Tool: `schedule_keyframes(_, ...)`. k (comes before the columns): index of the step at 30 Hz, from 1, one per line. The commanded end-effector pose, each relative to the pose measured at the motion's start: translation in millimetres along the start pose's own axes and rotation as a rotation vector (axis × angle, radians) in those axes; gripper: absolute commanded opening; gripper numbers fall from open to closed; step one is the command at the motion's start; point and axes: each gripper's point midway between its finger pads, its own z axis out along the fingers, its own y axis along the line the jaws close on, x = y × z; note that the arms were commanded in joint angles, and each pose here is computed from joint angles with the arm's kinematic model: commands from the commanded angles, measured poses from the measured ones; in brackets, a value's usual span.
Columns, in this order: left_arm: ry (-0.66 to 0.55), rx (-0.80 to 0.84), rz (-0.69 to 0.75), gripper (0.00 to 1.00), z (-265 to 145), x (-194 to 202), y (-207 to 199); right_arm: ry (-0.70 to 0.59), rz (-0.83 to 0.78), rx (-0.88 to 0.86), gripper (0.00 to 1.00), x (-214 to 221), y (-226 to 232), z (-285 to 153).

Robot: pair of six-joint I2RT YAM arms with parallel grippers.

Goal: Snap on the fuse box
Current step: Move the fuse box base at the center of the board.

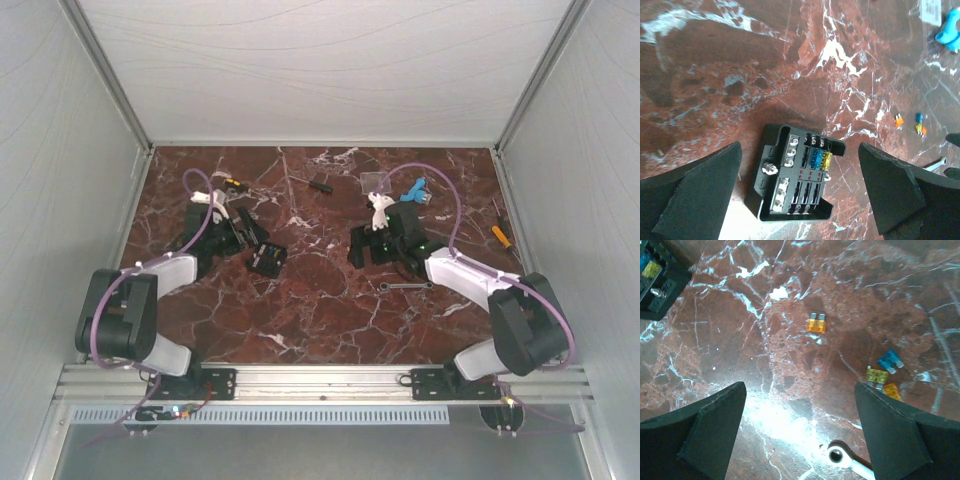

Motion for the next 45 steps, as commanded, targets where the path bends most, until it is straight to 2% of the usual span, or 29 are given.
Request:
schedule_keyframes(1,0.044,0.045,0.067,1.00,10.5,-1.2,-16.5,0.029,-0.037,-0.043,0.87,-4.4,18.0,8.1)
schedule_keyframes(12,0.212,0.102,0.118,0.84,16.2,50.9,-39.6,0.074,-0.068,-0.025,0.84,1.2,19.7,23.2)
schedule_keyframes(15,0.241,0.137,0.135,0.82,10.6,70.3,-54.0,0.080,-0.075,-0.009,0.84,1.7,16.6,25.0)
schedule_keyframes(22,0.301,0.255,0.060,0.83,-9.2,102.3,-79.2,0.092,-0.081,0.034,0.81,-1.1,8.2,35.9)
schedule_keyframes(29,0.316,0.328,-0.029,0.84,-25.7,123.6,-98.3,0.121,-0.108,0.092,0.69,-4.2,0.4,55.8)
schedule_keyframes(38,0.192,0.283,-0.073,0.96,-35.1,101.7,-91.8,0.160,-0.147,0.161,0.57,2.3,-11.0,70.0)
schedule_keyframes(45,0.206,0.297,-0.118,0.96,-36.9,99.2,-90.9,0.187,-0.157,0.169,0.48,7.7,-11.4,76.9)
